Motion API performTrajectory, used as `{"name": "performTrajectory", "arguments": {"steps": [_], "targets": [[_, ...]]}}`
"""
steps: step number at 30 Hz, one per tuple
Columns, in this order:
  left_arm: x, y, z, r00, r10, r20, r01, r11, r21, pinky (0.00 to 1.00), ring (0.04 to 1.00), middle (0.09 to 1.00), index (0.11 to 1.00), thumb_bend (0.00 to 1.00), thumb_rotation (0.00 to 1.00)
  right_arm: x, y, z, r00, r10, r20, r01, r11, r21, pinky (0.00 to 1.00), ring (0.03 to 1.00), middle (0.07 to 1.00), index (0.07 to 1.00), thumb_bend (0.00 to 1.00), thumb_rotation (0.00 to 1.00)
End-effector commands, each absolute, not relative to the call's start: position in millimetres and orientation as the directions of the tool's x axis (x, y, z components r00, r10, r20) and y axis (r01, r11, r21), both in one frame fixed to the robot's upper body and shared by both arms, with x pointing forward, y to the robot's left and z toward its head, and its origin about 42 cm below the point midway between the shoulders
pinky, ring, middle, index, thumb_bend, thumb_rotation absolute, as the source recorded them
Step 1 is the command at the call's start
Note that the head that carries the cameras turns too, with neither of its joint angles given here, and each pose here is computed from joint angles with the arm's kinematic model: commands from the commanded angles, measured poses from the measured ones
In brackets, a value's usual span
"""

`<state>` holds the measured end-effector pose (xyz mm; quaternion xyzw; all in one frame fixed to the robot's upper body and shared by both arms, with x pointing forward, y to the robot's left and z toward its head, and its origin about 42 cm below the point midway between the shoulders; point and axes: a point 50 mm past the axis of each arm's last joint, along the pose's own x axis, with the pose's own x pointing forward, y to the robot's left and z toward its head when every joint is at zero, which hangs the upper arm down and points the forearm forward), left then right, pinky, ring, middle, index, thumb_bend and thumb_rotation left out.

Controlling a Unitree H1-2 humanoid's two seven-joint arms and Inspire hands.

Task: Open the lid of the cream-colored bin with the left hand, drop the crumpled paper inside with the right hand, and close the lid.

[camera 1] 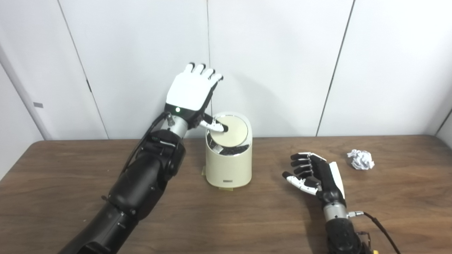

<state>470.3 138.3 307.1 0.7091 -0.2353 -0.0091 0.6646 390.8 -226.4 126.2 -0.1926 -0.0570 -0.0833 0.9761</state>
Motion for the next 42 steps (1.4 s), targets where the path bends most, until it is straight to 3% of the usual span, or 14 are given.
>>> {"name": "performTrajectory", "arguments": {"steps": [1, 7, 24, 32, 36, 42], "targets": [[475, 138, 327, 0.873, -0.336, 0.355, -0.381, -0.013, 0.924, 1.0, 0.993, 0.943, 0.925, 1.0, 0.44, 400, -225, 151, 0.964, -0.128, 0.232, 0.207, 0.91, -0.358, 0.46, 0.533, 0.581, 0.6, 0.39, 0.11], [477, 139, 319, 0.875, -0.342, 0.343, -0.361, 0.01, 0.932, 1.0, 0.989, 0.941, 0.924, 1.0, 0.41, 400, -224, 152, 0.964, -0.126, 0.234, 0.207, 0.909, -0.362, 0.47, 0.546, 0.591, 0.607, 0.39, 0.11], [480, 134, 314, 0.861, -0.362, 0.358, -0.389, -0.015, 0.921, 1.0, 0.963, 0.922, 0.896, 1.0, 0.49, 402, -220, 153, 0.963, -0.131, 0.237, 0.213, 0.907, -0.363, 0.46, 0.532, 0.58, 0.601, 0.39, 0.11], [477, 119, 315, 0.814, -0.493, 0.307, -0.463, -0.231, 0.856, 1.0, 0.998, 0.955, 0.941, 1.0, 0.46, 403, -218, 153, 0.963, -0.128, 0.237, 0.21, 0.906, -0.366, 0.45, 0.532, 0.583, 0.607, 0.39, 0.12], [473, 115, 310, 0.795, -0.535, 0.286, -0.479, -0.264, 0.837, 1.0, 0.998, 0.955, 0.94, 1.0, 0.44, 403, -217, 154, 0.964, -0.129, 0.234, 0.211, 0.905, -0.369, 0.46, 0.535, 0.586, 0.609, 0.38, 0.13], [472, 113, 304, 0.806, -0.532, 0.261, -0.461, -0.285, 0.841, 1.0, 1.0, 0.963, 0.945, 1.0, 0.45, 403, -218, 153, 0.962, -0.127, 0.243, 0.212, 0.906, -0.367, 0.46, 0.536, 0.586, 0.606, 0.39, 0.14]]}}
